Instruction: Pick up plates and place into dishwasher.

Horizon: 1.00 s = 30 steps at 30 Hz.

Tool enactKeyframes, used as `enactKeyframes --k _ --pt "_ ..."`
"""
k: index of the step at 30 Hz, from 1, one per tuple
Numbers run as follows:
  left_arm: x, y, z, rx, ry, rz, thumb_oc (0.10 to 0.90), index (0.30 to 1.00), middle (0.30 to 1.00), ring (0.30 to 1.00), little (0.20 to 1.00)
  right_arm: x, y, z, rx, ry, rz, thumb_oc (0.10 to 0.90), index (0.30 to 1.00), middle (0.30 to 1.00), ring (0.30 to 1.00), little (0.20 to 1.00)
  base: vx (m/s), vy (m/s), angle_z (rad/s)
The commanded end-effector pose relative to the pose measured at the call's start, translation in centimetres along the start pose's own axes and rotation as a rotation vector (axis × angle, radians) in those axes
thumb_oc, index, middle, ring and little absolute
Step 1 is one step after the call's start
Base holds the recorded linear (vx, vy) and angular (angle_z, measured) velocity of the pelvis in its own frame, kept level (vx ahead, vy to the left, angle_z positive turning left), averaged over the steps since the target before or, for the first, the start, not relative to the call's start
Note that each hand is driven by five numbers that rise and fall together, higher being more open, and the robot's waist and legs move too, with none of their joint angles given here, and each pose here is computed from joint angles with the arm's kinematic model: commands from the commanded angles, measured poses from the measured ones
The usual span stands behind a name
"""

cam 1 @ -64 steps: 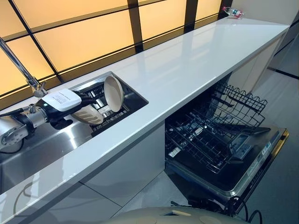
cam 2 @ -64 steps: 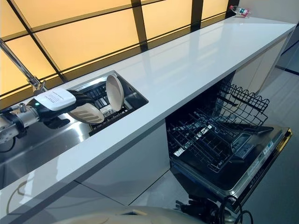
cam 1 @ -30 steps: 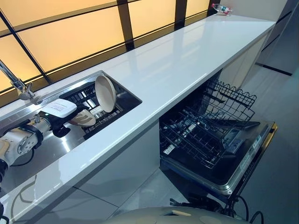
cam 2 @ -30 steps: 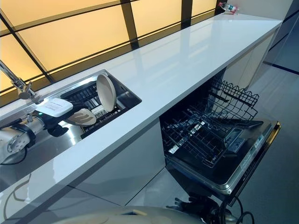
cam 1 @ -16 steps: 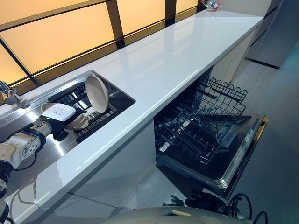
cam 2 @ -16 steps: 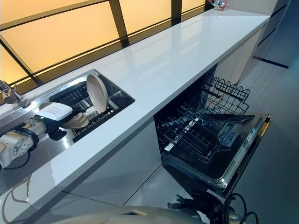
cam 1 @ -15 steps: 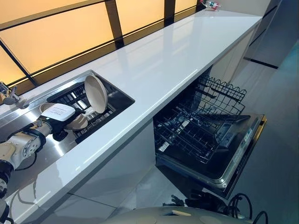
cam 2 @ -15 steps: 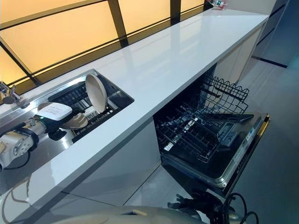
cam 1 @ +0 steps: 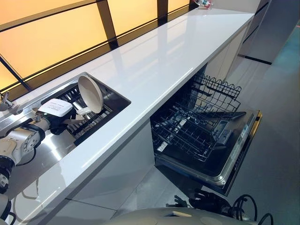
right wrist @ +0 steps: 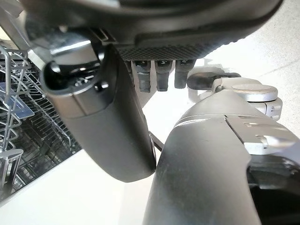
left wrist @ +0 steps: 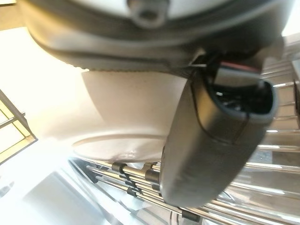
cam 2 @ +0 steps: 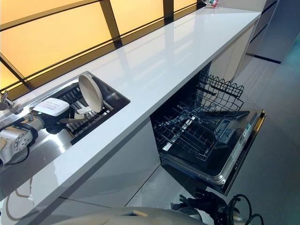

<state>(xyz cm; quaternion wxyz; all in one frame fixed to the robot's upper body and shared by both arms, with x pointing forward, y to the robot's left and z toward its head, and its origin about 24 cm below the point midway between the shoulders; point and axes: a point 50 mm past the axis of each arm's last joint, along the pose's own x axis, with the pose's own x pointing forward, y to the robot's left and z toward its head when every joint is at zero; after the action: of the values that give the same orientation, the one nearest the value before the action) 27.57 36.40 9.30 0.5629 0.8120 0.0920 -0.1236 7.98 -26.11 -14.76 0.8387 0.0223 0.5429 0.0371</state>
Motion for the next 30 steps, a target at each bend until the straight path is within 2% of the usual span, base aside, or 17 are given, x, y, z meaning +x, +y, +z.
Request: enactKeyframes --k 1,11,14,20,24,30 --pt "-0.2 4.7 -4.8 -0.024 0.235 0.17 0.1 0.3 0.3 0.3 0.2 -0.4 -0.4 0.5 -0.051 -0.032 0.031 0.8 0.9 0.9 0.9 0.9 0.0 0.0 0.0" --pt "-0.9 6.6 -5.7 -0.032 0.262 0.308 0.1 0.3 0.3 0.3 0.2 -0.1 0.3 1.0 -0.072 -0.07 0.053 0.8 0.9 0.9 0.9 0.9 0.0 -0.006 0.0" --pt "-1.1 7.9 -5.6 -0.053 0.251 0.37 0.1 0.3 0.3 0.3 0.2 0.0 0.9 2.5 -0.16 -0.15 0.058 0.8 0.9 0.9 0.9 0.9 0.0 -0.038 0.02" --pt "-1.7 9.6 -5.7 -0.097 0.268 0.433 0.1 0.3 0.3 0.3 0.2 -0.3 1.1 5.4 -0.162 -0.285 0.01 0.8 0.9 0.9 0.9 0.9 0.01 -0.042 0.04" --pt "-2.2 10.7 -5.5 -0.105 0.265 0.466 0.1 0.3 0.3 0.3 0.2 -0.4 1.9 7.4 -0.089 -0.369 0.103 0.8 0.9 0.9 0.9 0.9 0.01 -0.044 0.05" --pt "-3.0 12.2 -5.6 -0.234 0.249 0.547 0.1 0.3 0.3 0.3 0.2 -1.2 4.6 9.7 -0.053 -0.501 0.274 0.8 0.9 0.9 0.9 0.9 0.01 -0.05 0.07"
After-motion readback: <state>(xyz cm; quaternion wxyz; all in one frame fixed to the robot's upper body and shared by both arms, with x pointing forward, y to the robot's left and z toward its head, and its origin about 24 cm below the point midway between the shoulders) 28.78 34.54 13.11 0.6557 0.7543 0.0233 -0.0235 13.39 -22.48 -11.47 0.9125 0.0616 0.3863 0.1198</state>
